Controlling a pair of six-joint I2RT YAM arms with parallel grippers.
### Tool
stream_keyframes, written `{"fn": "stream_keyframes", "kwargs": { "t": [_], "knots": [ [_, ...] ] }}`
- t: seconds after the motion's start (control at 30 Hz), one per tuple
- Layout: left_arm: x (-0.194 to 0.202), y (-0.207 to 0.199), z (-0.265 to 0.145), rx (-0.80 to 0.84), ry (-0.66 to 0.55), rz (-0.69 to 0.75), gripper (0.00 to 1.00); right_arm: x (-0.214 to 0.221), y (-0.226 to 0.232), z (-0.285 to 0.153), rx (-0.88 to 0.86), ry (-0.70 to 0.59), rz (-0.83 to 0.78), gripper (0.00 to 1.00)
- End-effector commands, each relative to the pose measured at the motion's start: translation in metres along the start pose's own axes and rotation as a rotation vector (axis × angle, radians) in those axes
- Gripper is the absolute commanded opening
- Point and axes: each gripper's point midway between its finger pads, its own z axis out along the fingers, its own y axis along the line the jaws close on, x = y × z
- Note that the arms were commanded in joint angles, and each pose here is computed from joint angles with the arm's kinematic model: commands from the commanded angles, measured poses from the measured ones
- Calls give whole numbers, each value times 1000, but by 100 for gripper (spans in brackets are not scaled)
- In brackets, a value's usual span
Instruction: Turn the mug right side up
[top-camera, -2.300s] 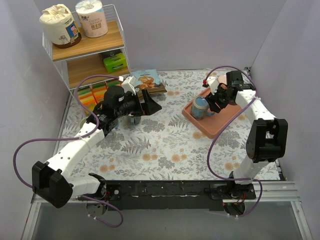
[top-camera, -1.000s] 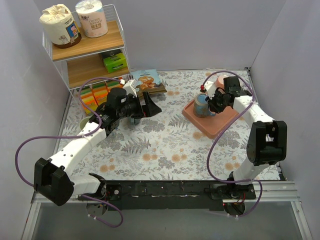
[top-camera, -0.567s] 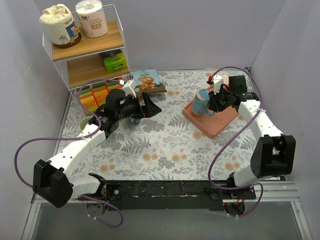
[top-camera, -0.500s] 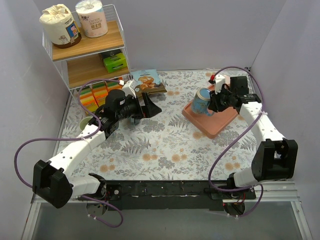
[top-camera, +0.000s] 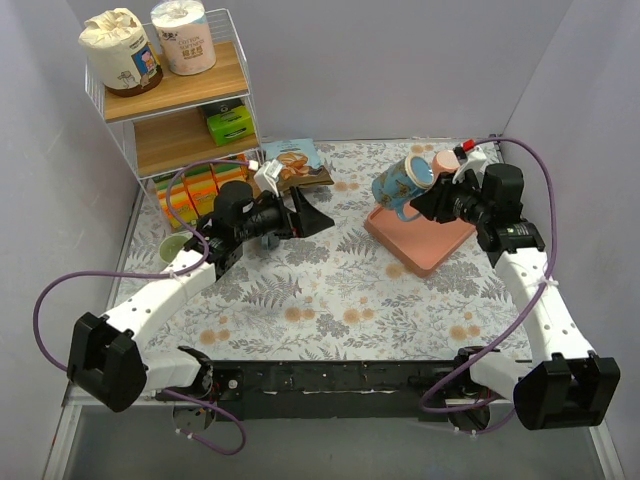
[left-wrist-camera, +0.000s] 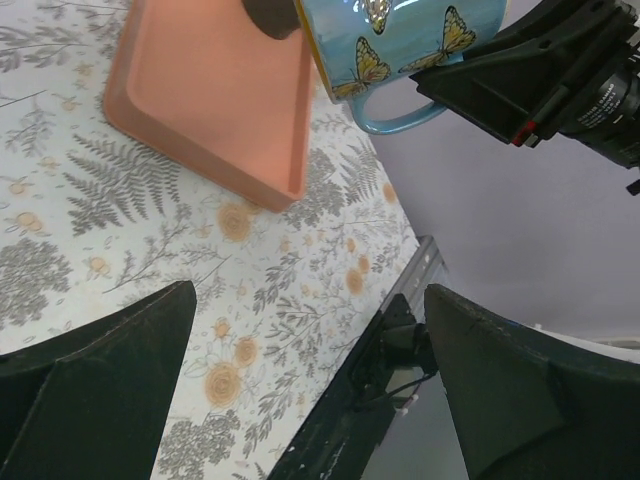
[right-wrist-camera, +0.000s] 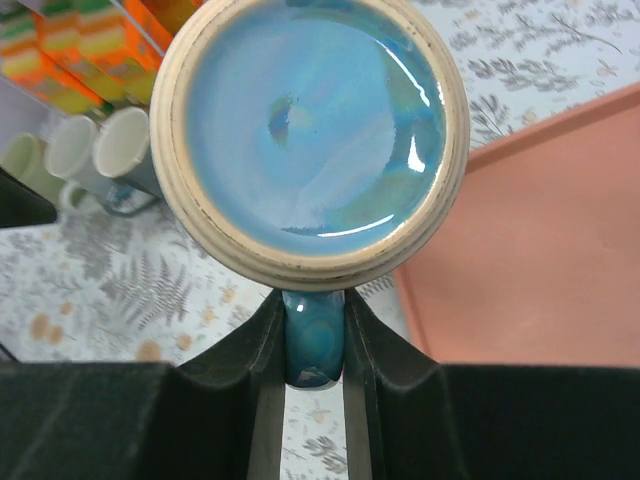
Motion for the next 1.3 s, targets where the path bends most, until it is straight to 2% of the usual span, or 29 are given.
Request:
{"fn": "stream_keyframes", "kwargs": {
  "t": [0.0, 0.17, 0.43, 0.67, 0.8, 0.97, 1.03, 1.2, 1.27],
  "knots": [
    [-1, -37, 10, 186, 19, 1, 98, -78, 68, -28, -236, -309, 24, 1],
    [-5, -73, 21, 365, 4, -13, 98, -94, 117, -46, -390, -408, 31, 1],
    [-15, -115, 24, 575, -69, -16, 96, -110, 160, -67, -525, -440, 124, 1],
    [-33, -130, 24, 589, -198, -55, 97, -128, 175, -81, -578, -486, 172, 1],
    [-41, -135, 22, 608, -251, -101, 97, -132, 182, -85, -618, -509, 258, 1],
    [-49, -141, 19, 627, -284, -118, 90, -137, 191, -92, -672, -527, 315, 1],
    [-54, -143, 18, 625, -299, -125, 84, -137, 192, -93, -681, -536, 333, 1],
    [-62, -145, 19, 617, -321, -135, 80, -140, 195, -94, -693, -547, 362, 1],
    [-65, -147, 17, 618, -335, -134, 75, -139, 198, -95, -704, -556, 362, 1]
  ]
}}
